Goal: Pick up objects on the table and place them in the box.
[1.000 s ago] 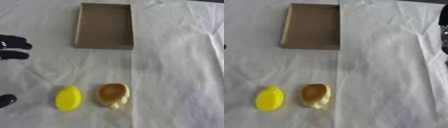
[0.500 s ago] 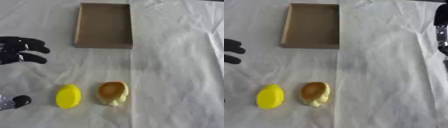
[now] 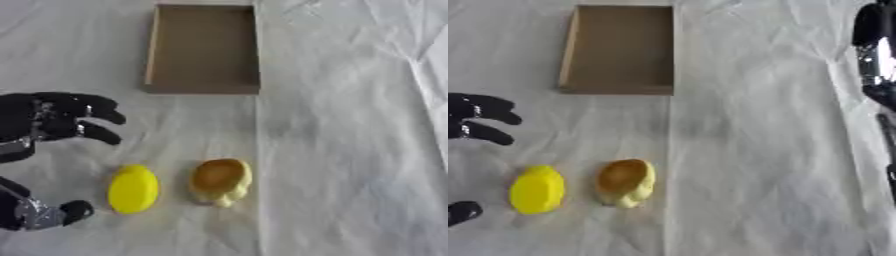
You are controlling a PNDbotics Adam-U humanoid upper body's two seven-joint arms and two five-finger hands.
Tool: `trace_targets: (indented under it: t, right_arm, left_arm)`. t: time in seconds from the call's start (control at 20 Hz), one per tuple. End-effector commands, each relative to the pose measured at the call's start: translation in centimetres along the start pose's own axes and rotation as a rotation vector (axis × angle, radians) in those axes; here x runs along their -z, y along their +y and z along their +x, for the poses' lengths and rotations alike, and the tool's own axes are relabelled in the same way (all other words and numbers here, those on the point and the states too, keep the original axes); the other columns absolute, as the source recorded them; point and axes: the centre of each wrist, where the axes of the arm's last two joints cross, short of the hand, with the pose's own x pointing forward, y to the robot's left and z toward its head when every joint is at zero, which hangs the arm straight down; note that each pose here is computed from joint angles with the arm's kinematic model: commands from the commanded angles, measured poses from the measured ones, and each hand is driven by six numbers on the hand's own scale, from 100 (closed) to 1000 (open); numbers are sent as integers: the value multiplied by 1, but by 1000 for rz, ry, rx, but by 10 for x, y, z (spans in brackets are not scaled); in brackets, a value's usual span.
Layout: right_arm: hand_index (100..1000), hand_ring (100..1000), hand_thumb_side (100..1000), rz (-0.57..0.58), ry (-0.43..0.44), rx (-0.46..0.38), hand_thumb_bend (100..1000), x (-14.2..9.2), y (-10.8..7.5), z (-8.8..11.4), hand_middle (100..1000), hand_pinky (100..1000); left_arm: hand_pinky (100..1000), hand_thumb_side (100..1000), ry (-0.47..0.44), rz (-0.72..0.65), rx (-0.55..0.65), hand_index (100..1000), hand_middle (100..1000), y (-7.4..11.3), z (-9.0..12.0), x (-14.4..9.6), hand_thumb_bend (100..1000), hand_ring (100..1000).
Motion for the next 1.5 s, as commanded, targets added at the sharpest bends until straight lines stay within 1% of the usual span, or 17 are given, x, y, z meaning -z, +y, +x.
trace_targets:
  t: [0.05, 0.15, 0.3, 0.45, 0.65, 0.75, 0.85, 1.2, 1.5]
  right_arm:
    - [880, 871, 538, 20, -22, -8, 100, 5, -4, 4, 670, 932]
    - [880, 872, 538, 22, -19, -6, 100, 5, -4, 4, 670, 932]
    - [880, 872, 538, 23, -16, -3, 100, 5, -3, 4, 669, 933]
    - [880, 873, 538, 23, -13, -1, 100, 5, -2, 4, 668, 934]
    - [880, 873, 538, 24, -8, 3, 100, 4, -2, 4, 667, 934]
    - [881, 874, 538, 24, -7, 4, 100, 4, -2, 4, 667, 935]
    - [881, 875, 538, 24, -5, 5, 100, 4, -1, 4, 667, 936]
    - [882, 877, 538, 29, 6, 12, 100, 2, 0, 4, 664, 938]
    - [882, 878, 539, 27, 9, 19, 100, 2, 1, 3, 663, 940]
  left_arm:
    - [911, 447, -2, -12, 12, 895, 868, 7, 3, 0, 412, 976]
    - [912, 444, 10, -29, -7, 899, 871, 1, 5, 4, 417, 980]
    - [915, 412, 29, -76, -25, 901, 876, -8, 8, 10, 427, 986]
    - [916, 408, 55, -106, -50, 900, 878, -13, 9, 12, 423, 989]
    - [915, 342, 90, -123, -62, 899, 881, -16, 10, 16, 419, 987]
    - [915, 281, 97, -143, -63, 897, 882, -19, 12, 18, 412, 988]
    - [915, 269, 108, -158, -63, 896, 882, -21, 11, 19, 413, 986]
    - [920, 215, 169, -138, -19, 894, 882, -29, 2, 23, 437, 980]
    - [920, 218, 197, -166, 14, 892, 882, -44, -8, 30, 449, 978]
